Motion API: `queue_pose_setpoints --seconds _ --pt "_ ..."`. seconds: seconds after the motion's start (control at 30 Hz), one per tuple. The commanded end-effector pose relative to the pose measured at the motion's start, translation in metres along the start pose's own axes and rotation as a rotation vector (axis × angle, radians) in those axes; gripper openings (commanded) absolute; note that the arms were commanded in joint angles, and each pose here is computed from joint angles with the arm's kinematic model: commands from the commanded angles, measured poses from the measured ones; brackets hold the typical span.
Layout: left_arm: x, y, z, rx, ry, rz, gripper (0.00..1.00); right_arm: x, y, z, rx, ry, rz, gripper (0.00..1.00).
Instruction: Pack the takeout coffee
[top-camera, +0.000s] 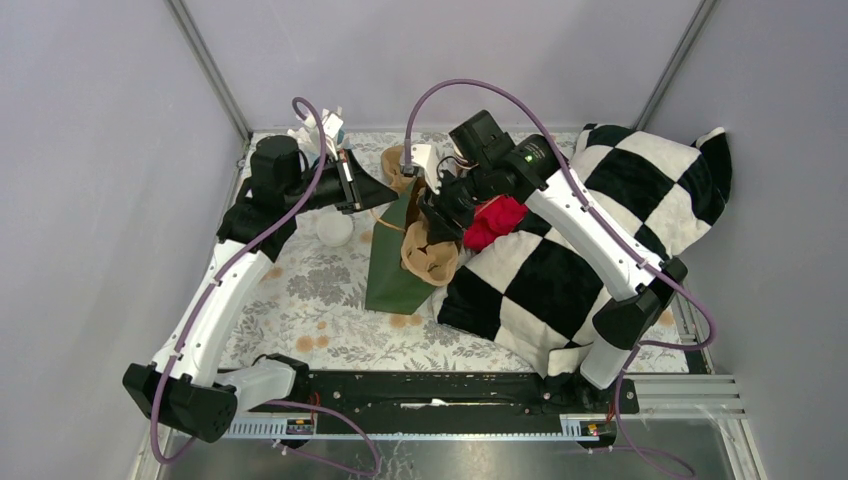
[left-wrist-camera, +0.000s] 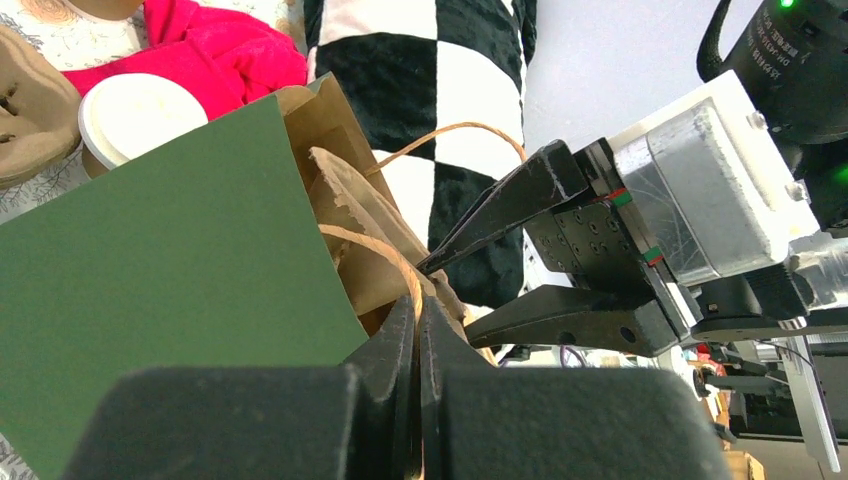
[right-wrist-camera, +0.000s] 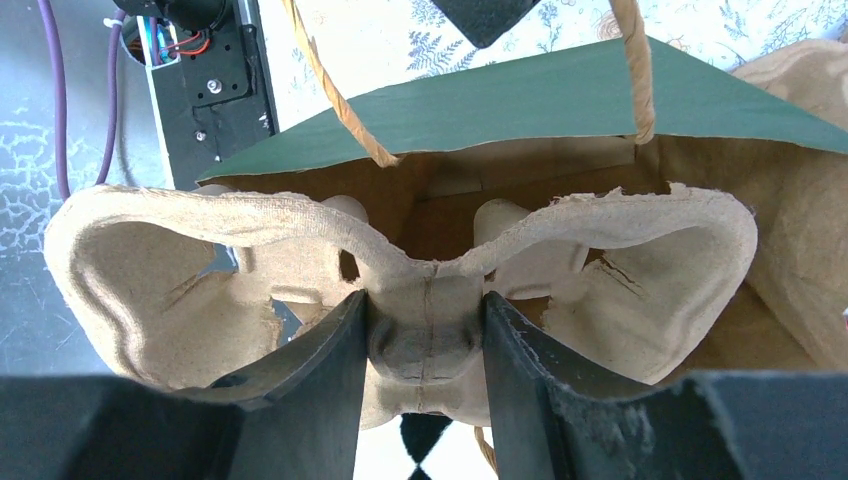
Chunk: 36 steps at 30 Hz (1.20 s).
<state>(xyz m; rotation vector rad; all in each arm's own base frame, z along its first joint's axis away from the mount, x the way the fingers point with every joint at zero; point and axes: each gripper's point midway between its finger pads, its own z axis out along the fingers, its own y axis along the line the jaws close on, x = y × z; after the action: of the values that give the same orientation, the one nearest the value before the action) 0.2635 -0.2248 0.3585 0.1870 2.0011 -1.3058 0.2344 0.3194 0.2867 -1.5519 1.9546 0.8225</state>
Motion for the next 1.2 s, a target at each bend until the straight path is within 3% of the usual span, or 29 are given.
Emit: queue_pose_setpoints --seconds 0.0,0.27,0.73,1.17 --pt "-0.008 -0.017 -0.007 0.039 -0.001 0.049 0.0 -0.004 0.007 -0.006 -0.011 -0.002 -0.033 0.47" --pt "-0.001 -0.028 -0.012 0.066 0.078 0.03 0.0 -0.018 0.012 -0.016 0.017 -0.014 -0.035 0.46" --pt "0.005 -0.033 -0.015 0.069 0.155 -0.005 0.0 0.001 0.001 -0.009 0.161 0.109 -0.091 0.45" --pt "0.006 -0.03 -0.01 0.08 0.175 -0.013 0.0 -0.018 -0.021 -0.009 0.312 -0.052 -0.16 0.49"
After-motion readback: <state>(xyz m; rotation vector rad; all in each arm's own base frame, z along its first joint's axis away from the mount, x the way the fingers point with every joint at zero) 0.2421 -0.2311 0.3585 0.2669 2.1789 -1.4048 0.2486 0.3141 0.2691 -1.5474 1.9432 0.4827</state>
